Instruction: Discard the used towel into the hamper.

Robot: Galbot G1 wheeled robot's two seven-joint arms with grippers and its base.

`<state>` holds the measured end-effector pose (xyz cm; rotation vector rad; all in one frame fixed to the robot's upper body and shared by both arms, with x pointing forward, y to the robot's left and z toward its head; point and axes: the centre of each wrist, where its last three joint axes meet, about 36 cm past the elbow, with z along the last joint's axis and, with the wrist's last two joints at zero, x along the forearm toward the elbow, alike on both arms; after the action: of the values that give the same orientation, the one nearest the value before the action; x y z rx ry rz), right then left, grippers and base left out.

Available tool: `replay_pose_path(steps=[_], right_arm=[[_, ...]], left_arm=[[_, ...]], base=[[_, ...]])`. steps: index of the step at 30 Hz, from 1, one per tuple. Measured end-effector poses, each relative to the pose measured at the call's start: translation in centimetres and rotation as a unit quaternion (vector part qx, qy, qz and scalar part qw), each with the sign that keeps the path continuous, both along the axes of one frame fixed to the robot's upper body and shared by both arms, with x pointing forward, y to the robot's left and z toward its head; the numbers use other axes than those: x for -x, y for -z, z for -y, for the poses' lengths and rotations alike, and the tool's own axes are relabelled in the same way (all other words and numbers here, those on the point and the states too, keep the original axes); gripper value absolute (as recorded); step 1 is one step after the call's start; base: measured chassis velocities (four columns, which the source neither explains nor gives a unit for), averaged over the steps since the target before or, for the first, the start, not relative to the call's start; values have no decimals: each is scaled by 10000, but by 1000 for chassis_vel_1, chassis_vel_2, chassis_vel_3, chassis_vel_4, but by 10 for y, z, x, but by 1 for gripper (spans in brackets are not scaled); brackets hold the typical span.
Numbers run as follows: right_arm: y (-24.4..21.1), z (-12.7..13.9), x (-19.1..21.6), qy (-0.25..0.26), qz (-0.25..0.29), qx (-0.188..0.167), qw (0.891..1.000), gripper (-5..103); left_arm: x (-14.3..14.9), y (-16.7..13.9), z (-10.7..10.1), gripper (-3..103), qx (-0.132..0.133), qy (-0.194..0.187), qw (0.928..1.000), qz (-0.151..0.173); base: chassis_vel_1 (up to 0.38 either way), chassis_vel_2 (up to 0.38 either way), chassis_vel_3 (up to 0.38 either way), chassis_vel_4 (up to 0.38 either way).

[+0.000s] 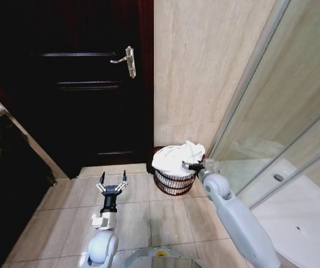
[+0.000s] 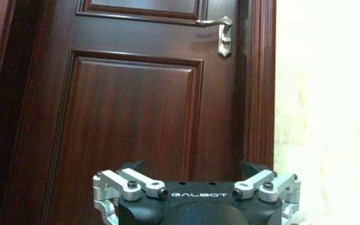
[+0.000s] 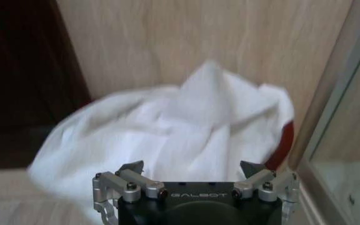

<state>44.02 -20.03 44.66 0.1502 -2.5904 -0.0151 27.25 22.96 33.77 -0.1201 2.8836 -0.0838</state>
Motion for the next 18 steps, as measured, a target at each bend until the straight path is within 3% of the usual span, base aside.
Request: replay_pose_path(steps=[4, 9, 13, 15, 17, 18], right_arm=[[16, -3, 7, 44, 4, 65, 10000, 100], [25, 2, -1, -31, -12, -100, 9999, 103], [36, 12, -13, -188, 32, -360, 9992, 86], [38, 14, -15, -201, 20, -400, 9990, 86], [46, 19, -22, -206, 11, -462, 9987, 98], [46, 19, -22, -206, 11, -462, 9987, 98]], left_arm=[[-3, -1, -2, 100, 2, 3, 10000, 23], [-6, 0, 2, 100, 13, 57, 10000, 14], [-6, 0, 2, 100, 12, 77, 10000, 13], [-6, 0, 2, 100, 7, 79, 10000, 15], [-6, 0, 2, 100, -1, 85, 10000, 14], [-6, 0, 2, 100, -1, 85, 10000, 14]], base=[[0, 0, 0, 0], [0, 0, 0, 0], [0, 0, 0, 0], [0, 0, 0, 0], [0, 0, 0, 0], [0, 0, 0, 0]])
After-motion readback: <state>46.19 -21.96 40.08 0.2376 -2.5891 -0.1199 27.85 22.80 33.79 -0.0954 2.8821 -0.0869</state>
